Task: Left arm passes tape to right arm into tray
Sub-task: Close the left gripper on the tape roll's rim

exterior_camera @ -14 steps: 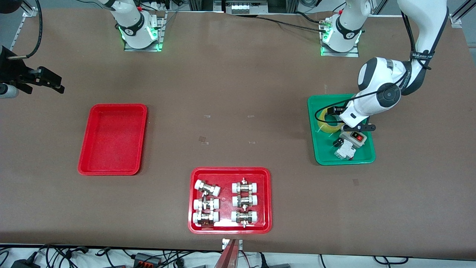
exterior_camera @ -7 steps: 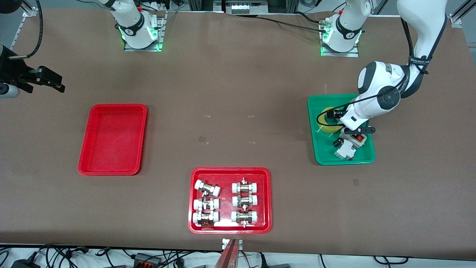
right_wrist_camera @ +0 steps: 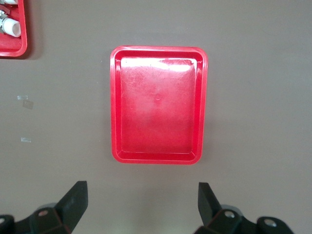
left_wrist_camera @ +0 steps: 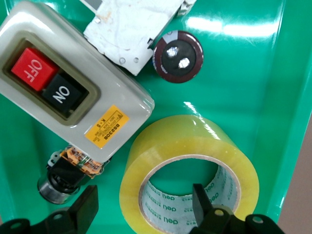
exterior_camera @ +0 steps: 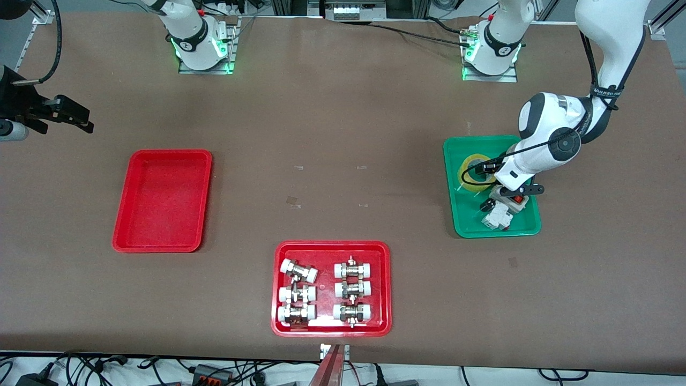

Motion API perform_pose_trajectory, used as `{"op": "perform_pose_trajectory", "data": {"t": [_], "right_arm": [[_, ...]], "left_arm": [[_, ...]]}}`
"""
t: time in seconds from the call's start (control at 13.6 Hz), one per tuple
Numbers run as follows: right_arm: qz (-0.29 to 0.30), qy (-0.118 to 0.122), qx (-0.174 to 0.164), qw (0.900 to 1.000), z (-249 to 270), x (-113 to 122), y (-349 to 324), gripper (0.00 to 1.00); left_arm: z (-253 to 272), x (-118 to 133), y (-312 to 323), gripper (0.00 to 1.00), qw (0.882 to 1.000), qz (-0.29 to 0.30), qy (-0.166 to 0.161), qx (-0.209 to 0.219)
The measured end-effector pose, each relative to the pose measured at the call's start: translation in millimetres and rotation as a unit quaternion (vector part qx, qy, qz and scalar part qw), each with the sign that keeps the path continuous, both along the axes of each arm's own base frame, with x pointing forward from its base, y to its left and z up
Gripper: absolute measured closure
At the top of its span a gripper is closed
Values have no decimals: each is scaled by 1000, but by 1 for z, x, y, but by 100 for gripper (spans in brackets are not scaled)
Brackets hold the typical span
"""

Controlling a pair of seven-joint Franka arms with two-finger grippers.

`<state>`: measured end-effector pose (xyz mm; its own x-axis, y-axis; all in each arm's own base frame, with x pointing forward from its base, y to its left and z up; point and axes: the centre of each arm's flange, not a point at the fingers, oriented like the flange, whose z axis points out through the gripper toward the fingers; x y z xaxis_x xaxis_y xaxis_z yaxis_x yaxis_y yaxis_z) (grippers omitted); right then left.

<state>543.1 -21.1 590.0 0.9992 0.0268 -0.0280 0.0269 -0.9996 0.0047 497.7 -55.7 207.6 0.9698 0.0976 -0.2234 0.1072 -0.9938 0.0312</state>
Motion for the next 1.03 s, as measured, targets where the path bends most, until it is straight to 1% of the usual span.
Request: {"op": "perform_pose_trajectory", "data": {"t": [0.07,0.15,0.3,0.37,0.44,0.52,0.59,0.66,0.74,1.03], "right_arm": [[0,0,0,1000,0,0,0,0],[0,1,0,1000,0,0,0,0],[0,1,0,1000,0,0,0,0],[0,1,0,1000,0,0,0,0],[0,1,0,1000,0,0,0,0],[0,2,0,1000,0,0,0,0],[0,2,0,1000,0,0,0,0],[0,2,0,1000,0,0,0,0],[0,2,0,1000,0,0,0,0],[0,3,0,1000,-1,0,0,0]], "left_arm": [[0,0,0,21,1000,0,0,0],[-1,0,0,30,1000,0,1,0],[-2,-1,0,56,1000,0,2,0],[-2,-1,1,63,1000,0,2,1],[-2,-1,2,64,1000,0,2,1],[-2,0,3,70,1000,1,2,1],[-2,0,5,70,1000,4,2,1],[-2,0,9,77,1000,7,2,1],[-2,0,12,79,1000,10,1,1],[4,1,15,79,1000,12,2,3]]}}
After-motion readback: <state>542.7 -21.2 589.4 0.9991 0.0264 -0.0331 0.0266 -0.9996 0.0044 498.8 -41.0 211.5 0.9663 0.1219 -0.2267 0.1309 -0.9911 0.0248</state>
